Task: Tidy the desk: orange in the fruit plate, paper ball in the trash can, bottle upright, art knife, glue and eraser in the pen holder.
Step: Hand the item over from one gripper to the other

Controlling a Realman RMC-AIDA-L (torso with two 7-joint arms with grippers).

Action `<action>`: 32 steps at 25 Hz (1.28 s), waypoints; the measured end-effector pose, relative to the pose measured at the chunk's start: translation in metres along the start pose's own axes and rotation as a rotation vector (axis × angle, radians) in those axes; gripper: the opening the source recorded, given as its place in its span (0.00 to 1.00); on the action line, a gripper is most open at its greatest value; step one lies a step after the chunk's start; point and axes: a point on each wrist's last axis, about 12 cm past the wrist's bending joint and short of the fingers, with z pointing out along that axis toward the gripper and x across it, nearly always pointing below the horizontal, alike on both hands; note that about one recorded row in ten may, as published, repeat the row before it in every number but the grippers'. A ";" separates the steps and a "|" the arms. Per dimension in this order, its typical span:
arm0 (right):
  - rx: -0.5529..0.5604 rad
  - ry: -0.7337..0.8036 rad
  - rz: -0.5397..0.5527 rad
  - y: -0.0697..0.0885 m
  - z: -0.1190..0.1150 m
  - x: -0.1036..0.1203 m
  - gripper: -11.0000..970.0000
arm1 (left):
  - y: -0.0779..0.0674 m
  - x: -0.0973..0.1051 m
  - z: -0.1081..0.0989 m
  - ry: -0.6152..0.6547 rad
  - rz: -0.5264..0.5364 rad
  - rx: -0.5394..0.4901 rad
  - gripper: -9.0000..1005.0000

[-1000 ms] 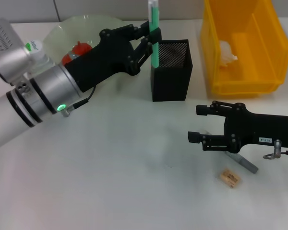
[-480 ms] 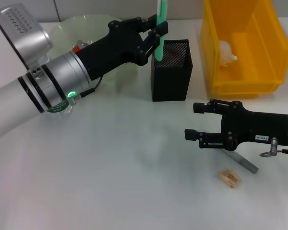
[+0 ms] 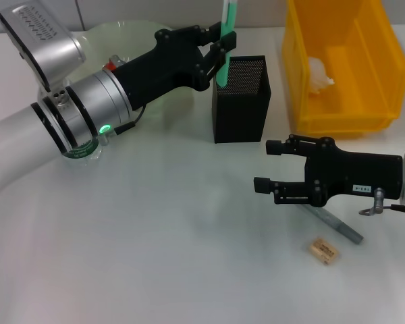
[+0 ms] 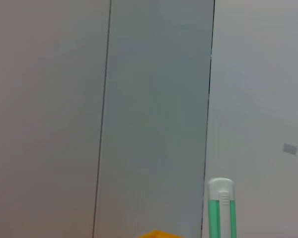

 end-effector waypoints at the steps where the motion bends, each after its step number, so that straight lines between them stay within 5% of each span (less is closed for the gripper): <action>1: -0.002 0.002 -0.001 0.000 0.002 -0.001 0.84 | 0.000 0.000 0.000 0.002 0.001 0.002 0.19; 22: -0.024 0.002 -0.004 -0.001 0.008 -0.004 0.84 | -0.002 0.000 0.001 0.010 0.004 0.025 0.20; 32: -0.046 -0.018 0.011 0.004 0.003 -0.003 0.84 | -0.024 0.006 -0.031 -0.085 -0.033 0.135 0.19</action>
